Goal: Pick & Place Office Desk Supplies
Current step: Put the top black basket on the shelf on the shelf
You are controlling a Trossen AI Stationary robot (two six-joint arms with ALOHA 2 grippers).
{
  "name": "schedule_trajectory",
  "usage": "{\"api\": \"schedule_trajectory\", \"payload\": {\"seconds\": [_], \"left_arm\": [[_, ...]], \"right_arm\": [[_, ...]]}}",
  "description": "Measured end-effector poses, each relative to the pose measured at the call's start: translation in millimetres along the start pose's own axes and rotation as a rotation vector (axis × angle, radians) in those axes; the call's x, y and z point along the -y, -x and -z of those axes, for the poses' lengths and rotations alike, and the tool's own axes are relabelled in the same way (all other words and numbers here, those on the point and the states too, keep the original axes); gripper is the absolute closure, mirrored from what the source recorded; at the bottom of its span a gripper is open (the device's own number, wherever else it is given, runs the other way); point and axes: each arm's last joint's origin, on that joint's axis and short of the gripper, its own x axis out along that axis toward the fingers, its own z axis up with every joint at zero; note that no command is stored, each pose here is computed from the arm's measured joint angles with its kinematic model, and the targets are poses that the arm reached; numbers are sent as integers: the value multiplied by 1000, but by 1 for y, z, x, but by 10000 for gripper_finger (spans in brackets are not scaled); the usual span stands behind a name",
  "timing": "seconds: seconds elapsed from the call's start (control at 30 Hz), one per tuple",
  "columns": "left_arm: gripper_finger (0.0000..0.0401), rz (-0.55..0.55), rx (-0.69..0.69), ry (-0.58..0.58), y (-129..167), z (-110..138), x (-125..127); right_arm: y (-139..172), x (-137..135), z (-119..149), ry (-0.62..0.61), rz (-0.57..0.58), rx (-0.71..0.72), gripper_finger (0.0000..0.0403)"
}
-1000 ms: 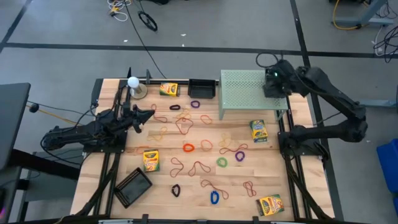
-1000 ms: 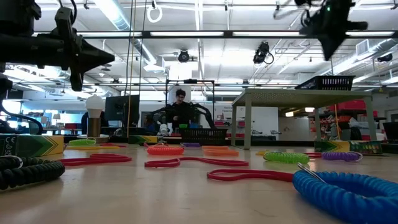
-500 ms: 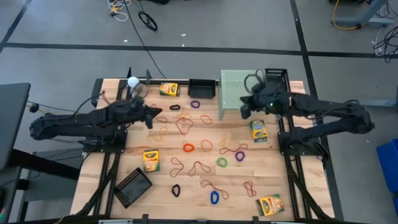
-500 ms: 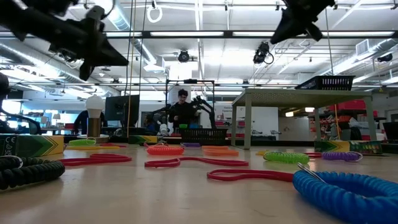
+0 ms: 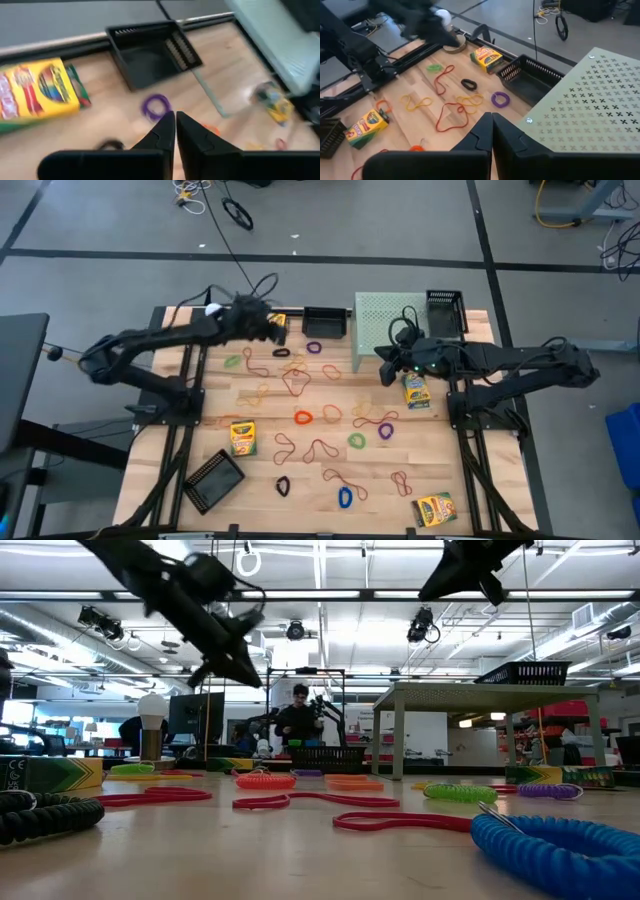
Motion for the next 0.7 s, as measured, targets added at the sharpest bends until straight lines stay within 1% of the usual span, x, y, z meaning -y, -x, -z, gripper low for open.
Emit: {"api": "schedule_trajectory", "payload": {"seconds": [0.17, 0.27, 0.33, 0.43, 0.6, 0.7], "left_arm": [[323, -16, -70, -27, -44, -29, -8], [295, -58, -142, -13, -69, -38, -12], [277, -99, -183, -20, -84, -41, -14], [251, -152, -208, -32, -103, -45, -17], [213, -165, -223, -16, -126, -46, -18], [204, -196, -243, 21, -136, -42, -23]], "right_arm": [[0, 0, 0, -1, 11, 9, 396], [0, 0, 0, -2, 20, 14, 396], [0, 0, 0, -5, 21, 14, 396], [0, 0, 0, -6, 20, 14, 396], [0, 1, -1, -7, 31, 20, 396], [0, 1, -1, -9, 35, 27, 396]]}}
